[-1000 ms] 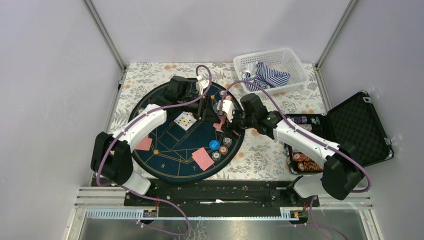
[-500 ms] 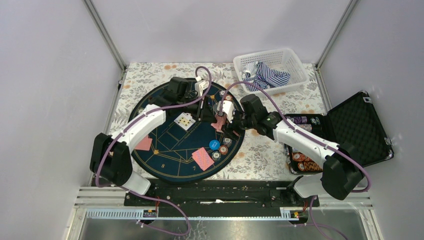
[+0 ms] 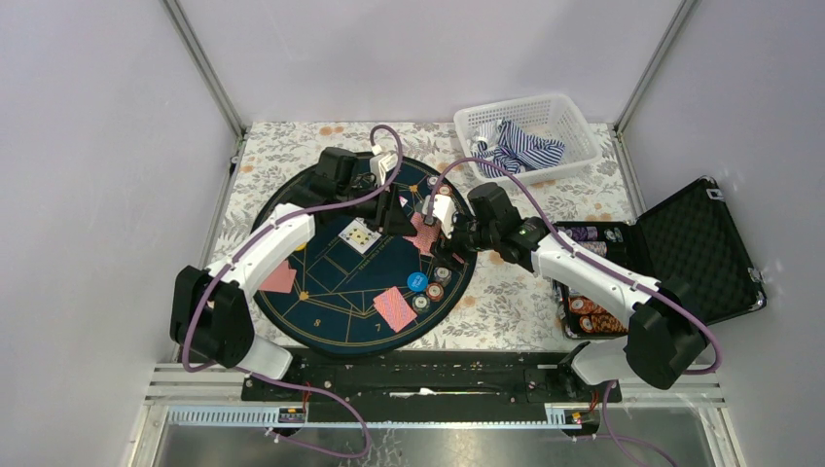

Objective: Distribute texas hold em gaming equipment

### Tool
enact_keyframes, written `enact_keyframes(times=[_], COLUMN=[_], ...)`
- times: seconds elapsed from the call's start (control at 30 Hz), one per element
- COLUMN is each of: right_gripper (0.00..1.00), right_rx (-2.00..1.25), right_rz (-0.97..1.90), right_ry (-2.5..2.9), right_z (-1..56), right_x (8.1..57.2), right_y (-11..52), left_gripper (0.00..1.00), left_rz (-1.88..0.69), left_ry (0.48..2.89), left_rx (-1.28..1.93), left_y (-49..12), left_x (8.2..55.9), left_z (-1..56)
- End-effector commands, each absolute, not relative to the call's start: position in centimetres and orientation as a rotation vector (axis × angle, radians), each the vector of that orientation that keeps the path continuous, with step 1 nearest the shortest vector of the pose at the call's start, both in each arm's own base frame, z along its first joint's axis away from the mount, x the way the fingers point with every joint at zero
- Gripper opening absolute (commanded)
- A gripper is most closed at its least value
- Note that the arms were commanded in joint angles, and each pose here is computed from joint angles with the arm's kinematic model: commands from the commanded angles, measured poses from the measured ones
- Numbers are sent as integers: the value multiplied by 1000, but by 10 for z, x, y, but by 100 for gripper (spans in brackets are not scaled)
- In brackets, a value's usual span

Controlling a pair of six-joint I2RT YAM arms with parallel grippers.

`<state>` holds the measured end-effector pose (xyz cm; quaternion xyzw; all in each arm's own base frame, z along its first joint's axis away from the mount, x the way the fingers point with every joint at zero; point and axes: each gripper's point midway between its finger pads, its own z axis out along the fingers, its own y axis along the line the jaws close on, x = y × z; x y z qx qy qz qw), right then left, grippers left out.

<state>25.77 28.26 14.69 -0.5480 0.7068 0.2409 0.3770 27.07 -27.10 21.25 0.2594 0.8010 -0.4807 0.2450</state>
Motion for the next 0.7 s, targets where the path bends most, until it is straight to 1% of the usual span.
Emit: enact_keyframes(times=[0.0,0.07,0.17,0.23,0.27,0.4,0.67], right_gripper=[0,0,0,0,0,0,0], right_rx=[-1374,-1376,-1375,-1374,-1374,-1373,-1373], right_rz=[629,630,627,625,625,624,622], right_ry=[1688,1691,1691,1691,1692,1688,1683], right_z=[180,179,180,180,180,181,181], right_x=[262,262,262,262,262,262,261], right_y=[296,296,296,295,295,295,294], left_gripper=[42,37,22,10,6,0,0], left_rz=[-1345,-1342,-1296,-1247,-1229,-1165,-1005], left_ry=[2134,2147,2164,2164,2163,2158,2192], left_rx=[762,755,736,715,700,635,577], left_y=[-278,-278,-271,-265,-261,-242,-183], left_x=[266,268,274,280,283,292,315], left_z=[222,219,217,217,218,219,219])
